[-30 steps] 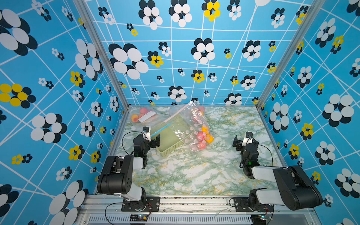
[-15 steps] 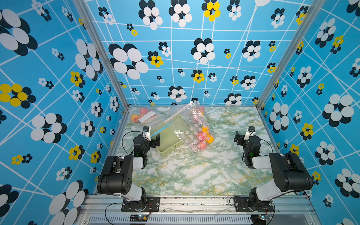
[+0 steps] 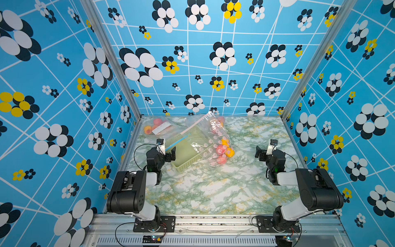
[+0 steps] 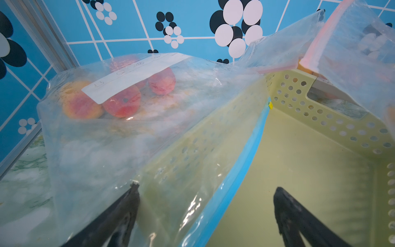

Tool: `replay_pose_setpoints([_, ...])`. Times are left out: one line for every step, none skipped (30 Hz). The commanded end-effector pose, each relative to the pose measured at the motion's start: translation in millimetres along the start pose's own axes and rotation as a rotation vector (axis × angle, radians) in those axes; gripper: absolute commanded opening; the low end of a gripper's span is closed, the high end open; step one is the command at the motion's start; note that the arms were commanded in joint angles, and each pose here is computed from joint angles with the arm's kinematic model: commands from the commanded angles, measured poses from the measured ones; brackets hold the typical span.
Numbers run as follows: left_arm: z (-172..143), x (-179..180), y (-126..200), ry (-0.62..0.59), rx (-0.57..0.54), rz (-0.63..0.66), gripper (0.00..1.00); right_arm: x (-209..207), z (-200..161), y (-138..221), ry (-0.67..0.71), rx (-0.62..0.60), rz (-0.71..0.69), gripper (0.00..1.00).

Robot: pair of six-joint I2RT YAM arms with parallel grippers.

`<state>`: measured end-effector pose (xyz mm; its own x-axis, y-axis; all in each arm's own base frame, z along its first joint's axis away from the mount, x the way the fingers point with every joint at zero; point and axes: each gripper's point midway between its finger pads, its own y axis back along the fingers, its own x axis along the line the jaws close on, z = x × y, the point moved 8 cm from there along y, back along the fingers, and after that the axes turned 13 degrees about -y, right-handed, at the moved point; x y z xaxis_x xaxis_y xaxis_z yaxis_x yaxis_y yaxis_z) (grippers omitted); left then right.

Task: Place the peach in a zip-top bag and seal the zipper
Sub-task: Reset both arms

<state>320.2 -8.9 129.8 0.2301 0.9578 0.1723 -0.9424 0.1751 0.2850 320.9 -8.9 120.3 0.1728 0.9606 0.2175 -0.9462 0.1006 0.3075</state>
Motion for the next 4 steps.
replay_pose_setpoints([-6.1,-2.0,-2.9,0.015,0.045,-0.007,0.99,-0.3,0.0,-0.7,0.013,0.011,-0.004,1.0])
replay_pose_setpoints([-5.6,-1.8,-2.9,0.015,0.043,-0.006,0.99,0.1,0.2,-0.7,0.012,0.01,-0.003,0.99])
replay_pose_setpoints([-5.9,-1.8,-2.8,0.014,0.045,-0.006,0.99,-0.1,0.4,-0.9,0.012,0.01,-0.004,1.0])
replay_pose_setpoints([-5.6,-1.8,-3.0,0.015,0.044,-0.006,0.99,0.2,0.1,-0.7,0.012,0.01,-0.002,0.99])
